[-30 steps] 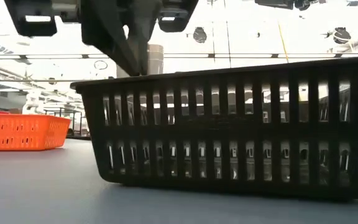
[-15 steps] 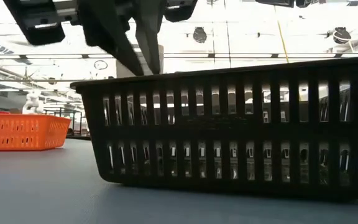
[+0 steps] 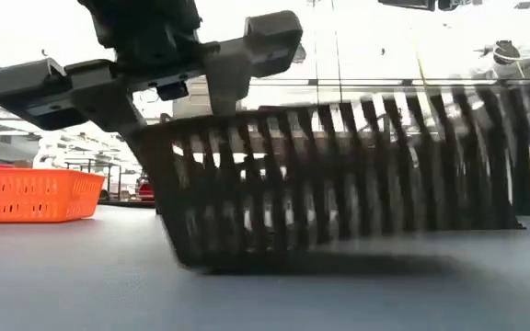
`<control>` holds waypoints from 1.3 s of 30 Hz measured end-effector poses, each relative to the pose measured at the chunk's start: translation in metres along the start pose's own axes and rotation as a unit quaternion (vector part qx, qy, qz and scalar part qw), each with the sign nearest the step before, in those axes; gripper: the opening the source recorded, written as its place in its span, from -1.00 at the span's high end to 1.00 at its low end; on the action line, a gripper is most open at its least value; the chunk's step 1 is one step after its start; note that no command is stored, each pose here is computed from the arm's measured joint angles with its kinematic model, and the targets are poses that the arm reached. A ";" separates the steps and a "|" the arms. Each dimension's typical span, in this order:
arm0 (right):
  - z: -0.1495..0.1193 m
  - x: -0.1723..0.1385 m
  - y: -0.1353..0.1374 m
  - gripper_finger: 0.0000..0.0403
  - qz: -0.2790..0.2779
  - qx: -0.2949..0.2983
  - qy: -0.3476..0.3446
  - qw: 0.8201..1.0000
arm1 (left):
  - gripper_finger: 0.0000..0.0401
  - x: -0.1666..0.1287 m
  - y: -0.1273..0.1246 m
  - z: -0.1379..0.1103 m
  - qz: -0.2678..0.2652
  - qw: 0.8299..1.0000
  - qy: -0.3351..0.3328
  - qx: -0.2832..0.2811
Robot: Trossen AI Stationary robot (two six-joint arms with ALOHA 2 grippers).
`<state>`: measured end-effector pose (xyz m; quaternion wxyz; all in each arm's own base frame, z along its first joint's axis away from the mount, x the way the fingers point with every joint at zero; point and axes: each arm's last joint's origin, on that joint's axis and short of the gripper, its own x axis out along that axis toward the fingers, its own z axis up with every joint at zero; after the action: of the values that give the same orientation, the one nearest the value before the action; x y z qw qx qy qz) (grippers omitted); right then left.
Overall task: Stack baskets on shelf by color
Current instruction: Stack the bottom black bin on top of the other black bin on the shelf
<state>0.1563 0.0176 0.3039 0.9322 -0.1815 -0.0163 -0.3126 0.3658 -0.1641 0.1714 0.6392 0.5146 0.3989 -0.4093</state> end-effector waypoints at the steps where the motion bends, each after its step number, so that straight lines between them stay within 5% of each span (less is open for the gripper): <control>1: 0.000 0.000 0.000 0.55 0.000 0.000 0.000 1.000 | 0.14 0.000 0.001 0.000 0.005 1.000 -0.002 0.001; 11: 0.000 0.000 0.000 0.55 0.000 0.000 0.000 1.000 | 0.93 0.000 0.006 -0.001 0.016 0.999 -0.019 -0.044; 15: 0.000 0.000 0.000 0.55 0.000 0.002 0.000 1.000 | 0.91 -0.017 0.013 -0.007 0.022 0.995 -0.021 -0.097; 21: 0.000 0.000 0.000 0.55 0.000 0.000 0.000 1.000 | 0.95 -0.081 0.035 -0.017 0.084 0.977 -0.063 -0.187; 27: 0.001 0.000 0.000 0.55 -0.002 0.004 -0.004 1.000 | 0.96 -0.165 0.060 -0.049 0.218 0.920 -0.109 -0.307; 32: 0.003 0.000 -0.001 0.55 0.004 0.021 -0.019 1.000 | 0.96 -0.215 0.086 -0.100 0.356 0.838 -0.068 -0.409; 35: 0.005 0.001 0.002 0.55 0.034 0.027 -0.039 0.998 | 0.96 -0.236 0.103 -0.138 0.393 0.793 -0.060 -0.462; 39: 0.005 0.001 0.002 0.55 0.037 0.021 -0.040 0.998 | 0.96 -0.245 0.121 -0.185 0.364 0.745 -0.063 -0.555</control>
<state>0.1585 0.0203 0.3081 0.9453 -0.1744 -0.0540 -0.2703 0.3773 0.0617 0.4115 0.9362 0.1485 0.2964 0.1167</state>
